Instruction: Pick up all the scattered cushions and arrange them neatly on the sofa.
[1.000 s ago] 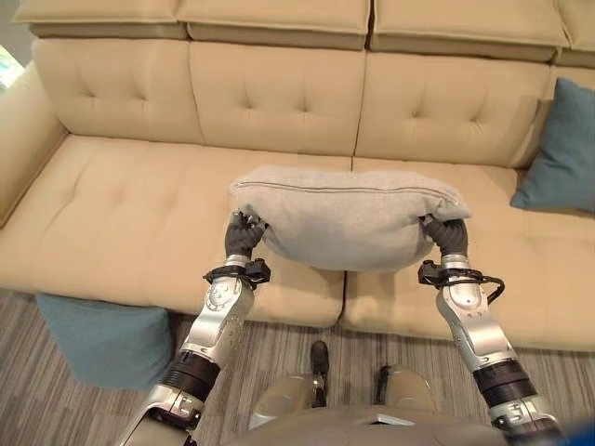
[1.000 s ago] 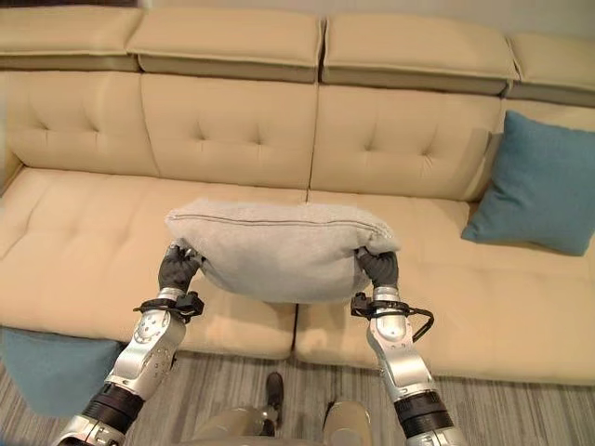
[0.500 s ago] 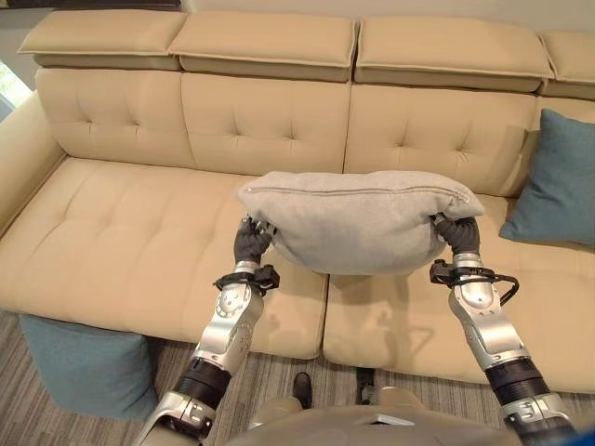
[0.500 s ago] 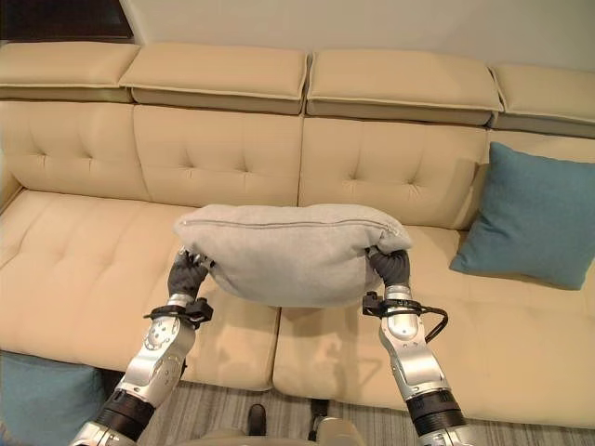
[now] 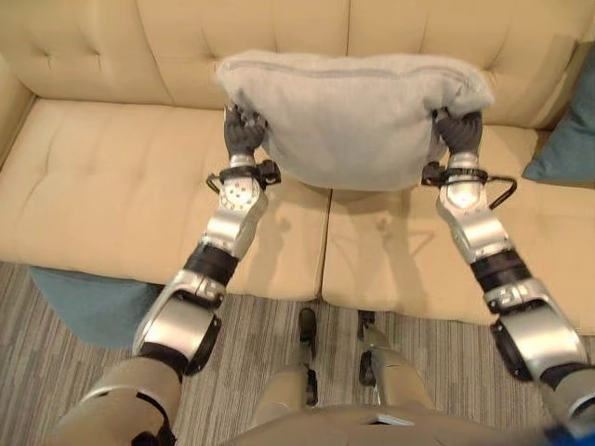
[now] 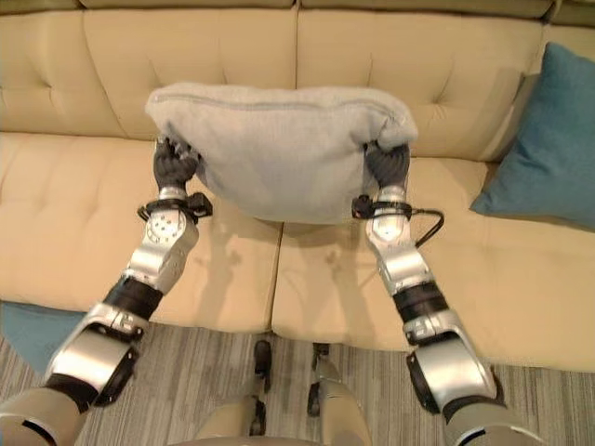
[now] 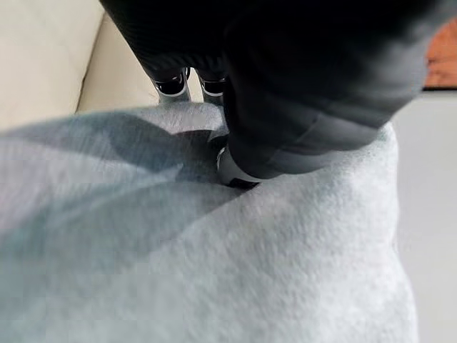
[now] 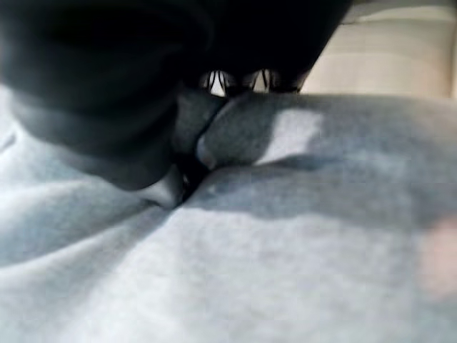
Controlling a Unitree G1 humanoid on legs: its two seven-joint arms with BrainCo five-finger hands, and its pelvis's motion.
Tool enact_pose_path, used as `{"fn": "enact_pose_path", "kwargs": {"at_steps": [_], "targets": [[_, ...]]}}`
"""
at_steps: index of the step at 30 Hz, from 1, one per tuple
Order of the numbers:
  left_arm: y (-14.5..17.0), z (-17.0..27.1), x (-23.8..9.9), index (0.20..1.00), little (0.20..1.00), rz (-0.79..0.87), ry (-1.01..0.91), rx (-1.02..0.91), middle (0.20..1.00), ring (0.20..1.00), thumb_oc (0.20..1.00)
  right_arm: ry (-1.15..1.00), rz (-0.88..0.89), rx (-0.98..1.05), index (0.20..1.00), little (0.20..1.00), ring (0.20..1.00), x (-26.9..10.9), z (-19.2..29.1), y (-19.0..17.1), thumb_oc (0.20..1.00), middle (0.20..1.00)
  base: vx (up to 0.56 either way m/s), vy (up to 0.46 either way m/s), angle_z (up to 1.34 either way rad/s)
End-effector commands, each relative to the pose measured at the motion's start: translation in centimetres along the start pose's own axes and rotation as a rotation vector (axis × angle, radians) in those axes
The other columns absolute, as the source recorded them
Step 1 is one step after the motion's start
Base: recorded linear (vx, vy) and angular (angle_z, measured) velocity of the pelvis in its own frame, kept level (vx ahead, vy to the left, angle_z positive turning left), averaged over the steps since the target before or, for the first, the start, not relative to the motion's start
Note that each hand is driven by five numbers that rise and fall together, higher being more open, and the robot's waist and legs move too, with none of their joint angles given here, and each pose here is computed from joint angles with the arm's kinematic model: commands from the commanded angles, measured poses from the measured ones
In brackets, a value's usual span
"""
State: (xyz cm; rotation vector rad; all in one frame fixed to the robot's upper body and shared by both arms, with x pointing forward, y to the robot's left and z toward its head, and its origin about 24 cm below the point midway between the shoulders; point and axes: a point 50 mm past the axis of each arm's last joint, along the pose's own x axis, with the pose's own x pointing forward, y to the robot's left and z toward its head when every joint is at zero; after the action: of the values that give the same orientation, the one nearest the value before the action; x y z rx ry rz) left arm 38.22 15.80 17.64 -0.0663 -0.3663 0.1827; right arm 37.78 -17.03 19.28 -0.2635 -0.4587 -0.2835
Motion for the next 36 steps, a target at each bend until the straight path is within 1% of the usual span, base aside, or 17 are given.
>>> {"fn": "enact_pose_path", "kwargs": {"at_steps": [1,6,16,18,19,20,21,22,23,24,26,28,29,30,34,36], "targets": [[-4.7,3.5,-0.2,0.2,0.2,-0.196,-0.203,-0.031,0.2,0.2,0.2,-0.217,0.098,0.168,0.2,0.2,0.2,-0.3,5.3,3.8,0.2,0.2,0.0,0.0,0.0],[-4.6,4.0,0.8,0.2,0.2,-0.192,-0.207,-0.003,0.2,0.2,0.2,-0.221,0.103,0.134,0.2,0.2,0.2,0.9,5.8,3.8,0.2,0.2,0.01,0.009,-0.05],[-5.2,5.0,1.4,0.2,0.2,-0.212,-0.236,0.049,0.2,0.2,0.2,-0.186,0.098,0.112,0.2,0.2,0.2,1.2,5.1,3.9,0.2,0.2,0.01,-0.001,0.03],[-5.2,5.0,1.6,0.2,0.2,-0.216,-0.234,0.074,0.2,0.2,0.2,-0.176,0.098,0.11,0.2,0.2,0.2,1.2,4.9,4.1,0.2,0.2,0.0,0.0,0.0],[-5.1,5.0,2.0,0.2,0.2,-0.215,-0.233,0.125,0.2,0.2,0.2,-0.168,0.093,0.097,0.2,0.2,0.2,1.3,4.7,4.1,0.2,0.2,0.0,0.0,0.0],[-4.9,5.2,2.4,0.514,0.514,-0.208,-0.236,0.162,0.514,0.514,0.514,-0.168,0.087,0.089,0.2,0.2,0.2,1.4,4.7,4.0,0.2,0.2,0.0,0.0,0.0],[-4.8,5.8,3.2,1.0,1.0,-0.195,-0.243,0.217,1.0,1.0,1.0,-0.166,0.078,0.071,0.2,0.2,0.2,1.8,4.8,4.0,0.2,0.2,0.0,0.0,0.0],[-4.7,6.5,3.6,1.0,1.0,-0.186,-0.257,0.239,1.0,1.0,1.0,-0.171,0.07,0.054,0.407,0.407,0.407,2.2,5.0,3.7,0.407,0.407,0.0,0.0,0.0],[-4.3,7.2,4.3,1.0,1.0,-0.167,-0.267,0.269,1.0,1.0,1.0,-0.177,0.055,0.008,1.0,1.0,1.0,2.7,5.2,3.3,1.0,1.0,0.0,0.0,0.0],[-4.2,7.6,4.5,1.0,1.0,-0.163,-0.277,0.291,1.0,1.0,1.0,-0.182,0.044,-0.019,1.0,1.0,1.0,3.0,5.2,3.0,1.0,1.0,0.0,0.0,0.0],[-3.2,9.2,5.6,1.0,1.0,-0.119,-0.313,0.362,1.0,1.0,1.0,-0.209,-0.02,-0.15,1.0,1.0,1.0,4.4,5.8,1.3,1.0,1.0,0.0,0.0,0.0],[-0.5,10.7,6.8,1.0,1.0,-0.016,-0.327,0.453,1.0,1.0,1.0,-0.229,-0.164,-0.413,1.0,1.0,1.0,6.6,6.5,-2.4,1.0,1.0,0.0,0.0,0.0],[1.1,10.9,7.4,1.0,1.0,0.055,-0.293,0.478,1.0,1.0,1.0,-0.192,-0.251,-0.547,1.0,1.0,1.0,7.8,6.7,-4.9,1.0,1.0,0.0,0.0,0.0],[2.1,11.2,7.9,1.0,1.0,0.09,-0.268,0.491,1.0,1.0,1.0,-0.119,-0.299,-0.664,1.0,1.0,1.0,8.8,6.7,-7.6,1.0,1.0,0.0,0.0,0.0],[3.3,10.8,8.0,1.0,1.0,0.122,-0.23,0.492,1.0,1.0,1.0,-0.038,-0.384,-0.67,1.0,1.0,1.0,9.2,6.7,-11.5,1.0,1.0,0.01,-0.014,0.07],[3.8,10.6,7.8,1.0,1.0,0.132,-0.232,0.466,1.0,1.0,1.0,-0.023,-0.415,-0.625,1.0,1.0,1.0,8.8,6.3,-12.9,1.0,1.0,0.01,-0.023,0.08]]}}
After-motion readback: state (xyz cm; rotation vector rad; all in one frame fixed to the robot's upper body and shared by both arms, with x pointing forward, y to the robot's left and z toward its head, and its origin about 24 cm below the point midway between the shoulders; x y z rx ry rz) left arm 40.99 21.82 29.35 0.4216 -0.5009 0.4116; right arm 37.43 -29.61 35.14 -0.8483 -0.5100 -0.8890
